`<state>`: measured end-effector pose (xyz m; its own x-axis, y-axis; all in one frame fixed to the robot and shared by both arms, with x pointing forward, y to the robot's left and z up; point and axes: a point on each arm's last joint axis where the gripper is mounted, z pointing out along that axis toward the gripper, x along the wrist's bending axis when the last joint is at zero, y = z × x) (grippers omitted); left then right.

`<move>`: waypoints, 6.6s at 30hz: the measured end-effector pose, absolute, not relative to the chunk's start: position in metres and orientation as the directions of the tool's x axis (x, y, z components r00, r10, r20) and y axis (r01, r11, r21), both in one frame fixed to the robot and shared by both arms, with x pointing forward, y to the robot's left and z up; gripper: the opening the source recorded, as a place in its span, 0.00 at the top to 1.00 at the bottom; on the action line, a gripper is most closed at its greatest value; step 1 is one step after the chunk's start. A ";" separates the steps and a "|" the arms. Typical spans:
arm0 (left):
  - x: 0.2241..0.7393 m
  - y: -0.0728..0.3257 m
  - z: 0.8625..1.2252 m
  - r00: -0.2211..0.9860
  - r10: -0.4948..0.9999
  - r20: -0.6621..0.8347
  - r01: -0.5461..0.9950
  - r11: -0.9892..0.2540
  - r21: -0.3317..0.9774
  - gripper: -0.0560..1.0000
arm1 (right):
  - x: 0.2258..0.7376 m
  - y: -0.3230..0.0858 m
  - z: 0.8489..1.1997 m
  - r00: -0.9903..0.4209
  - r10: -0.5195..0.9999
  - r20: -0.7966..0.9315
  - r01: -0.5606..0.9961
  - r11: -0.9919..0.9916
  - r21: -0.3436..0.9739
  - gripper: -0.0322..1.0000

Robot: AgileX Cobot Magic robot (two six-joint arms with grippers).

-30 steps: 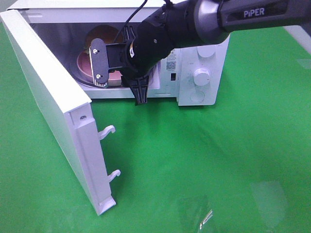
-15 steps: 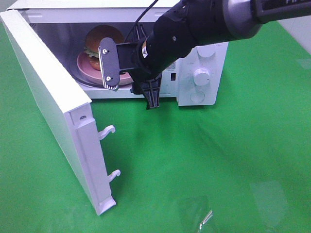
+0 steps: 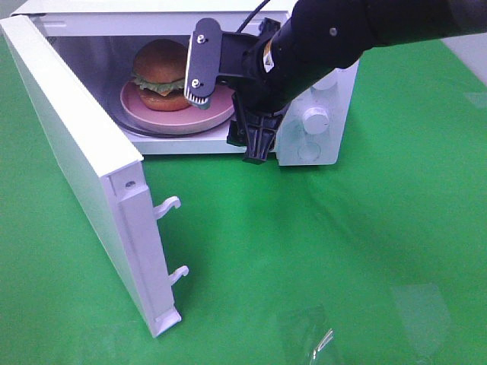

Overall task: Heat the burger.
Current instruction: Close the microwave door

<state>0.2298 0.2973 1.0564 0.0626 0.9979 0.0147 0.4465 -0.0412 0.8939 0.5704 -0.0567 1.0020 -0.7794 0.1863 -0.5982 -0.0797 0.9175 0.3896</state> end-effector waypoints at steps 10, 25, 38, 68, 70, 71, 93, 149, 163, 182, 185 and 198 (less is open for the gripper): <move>0.230 0.297 1.056 0.063 0.998 0.015 0.446 -0.041 0.894 0.02 | 0.549 -0.082 1.021 -0.776 0.409 -0.480 0.169 0.868 0.466 0.23; 0.230 0.297 1.056 0.063 0.998 0.015 0.446 -0.041 0.894 0.02 | 0.511 -0.119 1.050 -0.655 0.687 -0.316 0.514 0.711 0.480 0.23; 0.230 0.297 1.056 0.063 0.998 0.015 0.446 -0.041 0.894 0.02 | 0.485 -0.143 1.070 -0.554 0.791 -0.260 0.689 0.611 0.389 0.23; 0.230 0.297 1.056 0.063 0.998 0.015 0.446 -0.041 0.894 0.02 | 0.412 -0.216 1.053 -0.400 0.903 -0.154 0.803 0.427 0.415 0.23; 0.230 0.297 1.056 0.063 0.998 0.015 0.446 -0.041 0.894 0.02 | 0.406 -0.229 1.052 -0.355 0.923 -0.147 0.814 0.382 0.438 0.23; 0.230 0.297 1.056 0.063 0.998 0.015 0.446 -0.041 0.894 0.02 | 0.406 -0.229 1.052 -0.355 0.923 -0.147 0.814 0.382 0.438 0.23; 0.230 0.297 1.056 0.063 0.998 0.015 0.446 -0.041 0.894 0.02 | 0.300 -0.303 1.064 0.012 1.000 -0.028 0.588 0.016 0.809 0.23; 0.230 0.297 1.056 0.063 0.998 0.015 0.446 -0.041 0.894 0.02 | 0.238 -0.307 1.058 -0.041 0.999 -0.019 0.370 0.033 0.928 0.23; 0.230 0.297 1.056 0.063 0.998 0.015 0.446 -0.041 0.894 0.02 | 0.238 -0.307 1.058 -0.041 0.999 -0.019 0.370 0.033 0.928 0.23; 0.230 0.297 1.059 0.062 0.998 0.013 0.431 -0.038 0.901 0.03 | 0.238 -0.307 1.058 -0.041 0.999 -0.019 0.370 0.033 0.928 0.23; 0.231 0.297 1.063 0.061 0.998 0.014 0.407 -0.037 0.913 0.04 | 0.238 -0.307 1.058 -0.041 0.999 -0.019 0.370 0.033 0.928 0.23; 0.284 0.298 1.095 0.045 0.999 0.000 0.243 -0.011 0.970 0.55 | 0.238 -0.307 1.058 -0.041 0.999 -0.019 0.370 0.033 0.928 0.23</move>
